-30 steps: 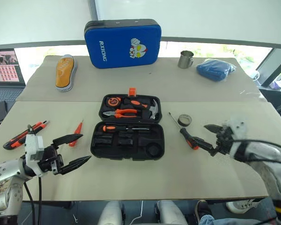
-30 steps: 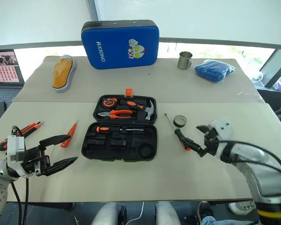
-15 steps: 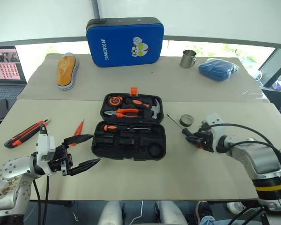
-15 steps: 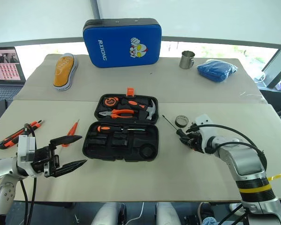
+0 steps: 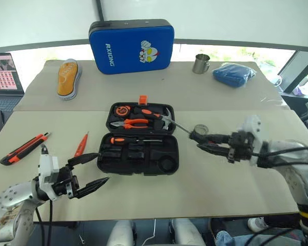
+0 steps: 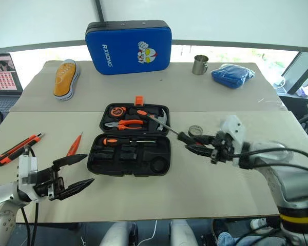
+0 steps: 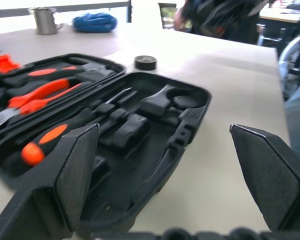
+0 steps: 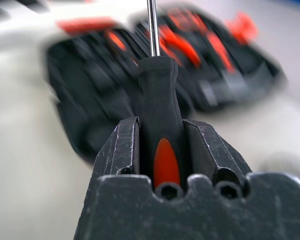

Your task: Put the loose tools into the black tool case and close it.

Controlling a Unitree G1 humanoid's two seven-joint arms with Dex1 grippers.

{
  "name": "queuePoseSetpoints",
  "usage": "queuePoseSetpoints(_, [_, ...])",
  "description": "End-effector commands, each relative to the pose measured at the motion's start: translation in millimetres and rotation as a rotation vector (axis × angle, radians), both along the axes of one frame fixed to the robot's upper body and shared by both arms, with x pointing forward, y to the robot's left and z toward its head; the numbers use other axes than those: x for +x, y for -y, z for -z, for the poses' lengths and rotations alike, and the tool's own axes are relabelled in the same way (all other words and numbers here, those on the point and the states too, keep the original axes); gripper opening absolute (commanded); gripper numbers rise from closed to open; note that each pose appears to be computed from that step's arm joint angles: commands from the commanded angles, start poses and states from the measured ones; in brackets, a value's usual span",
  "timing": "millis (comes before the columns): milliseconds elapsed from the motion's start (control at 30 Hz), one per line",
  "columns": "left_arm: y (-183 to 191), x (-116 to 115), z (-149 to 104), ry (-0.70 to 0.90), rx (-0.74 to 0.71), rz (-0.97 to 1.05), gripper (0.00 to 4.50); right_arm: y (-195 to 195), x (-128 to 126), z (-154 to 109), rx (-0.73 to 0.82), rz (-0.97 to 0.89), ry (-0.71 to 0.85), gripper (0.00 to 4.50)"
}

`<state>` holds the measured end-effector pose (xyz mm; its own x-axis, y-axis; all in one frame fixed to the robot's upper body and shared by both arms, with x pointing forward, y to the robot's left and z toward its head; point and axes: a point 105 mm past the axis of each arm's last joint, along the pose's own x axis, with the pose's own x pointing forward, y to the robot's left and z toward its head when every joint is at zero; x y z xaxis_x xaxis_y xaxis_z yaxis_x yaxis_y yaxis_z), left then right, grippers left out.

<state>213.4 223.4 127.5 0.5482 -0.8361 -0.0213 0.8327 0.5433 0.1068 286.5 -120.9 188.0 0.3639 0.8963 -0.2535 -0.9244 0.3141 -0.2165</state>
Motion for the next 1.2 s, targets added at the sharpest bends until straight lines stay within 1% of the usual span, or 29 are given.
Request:
queuePoseSetpoints(33, [-6, -2, -7, 0.041, 0.004, -0.042, 4.5, -32, 22, 14, -0.137, -0.036, -0.001, 1.03])
queuePoseSetpoints(133, [-9, -6, -7, 0.042, 0.011, -0.06, 4.5, -57, 30, 20, -0.2, -0.109, -0.007, 1.03])
queuePoseSetpoints(233, [-11, -9, -6, 0.043, 0.013, -0.09, 4.5, -74, 34, 38, -0.32, -0.159, -0.012, 1.03])
queuePoseSetpoints(367, [-10, -13, -4, 0.043, 0.009, -0.106, 4.5, -84, 42, 48, -0.37, -0.145, -0.009, 1.03])
queuePoseSetpoints(500, [-6, -16, -1, 0.038, 0.006, -0.11, 4.5, -83, 45, 60, -0.447, -0.14, 0.006, 1.03])
queuePoseSetpoints(633, [-5, -16, -1, 0.037, 0.004, -0.113, 4.5, -82, 47, 61, -0.45, -0.137, 0.003, 1.03])
queuePoseSetpoints(800, [-2, -12, -1, 0.04, 0.001, -0.106, 4.5, -82, 55, 48, -0.403, -0.128, -0.022, 1.03])
queuePoseSetpoints(900, [0, -12, -1, 0.042, 0.0, -0.102, 4.5, -79, 60, 46, -0.395, -0.117, -0.039, 1.03])
queuePoseSetpoints(1067, [1, -11, 0, 0.04, 0.0, -0.098, 4.5, -71, 60, 56, -0.435, -0.135, -0.079, 1.03])
queuePoseSetpoints(1200, [1, -11, 0, 0.04, 0.001, -0.099, 4.5, -71, 60, 58, -0.446, -0.141, -0.086, 1.03])
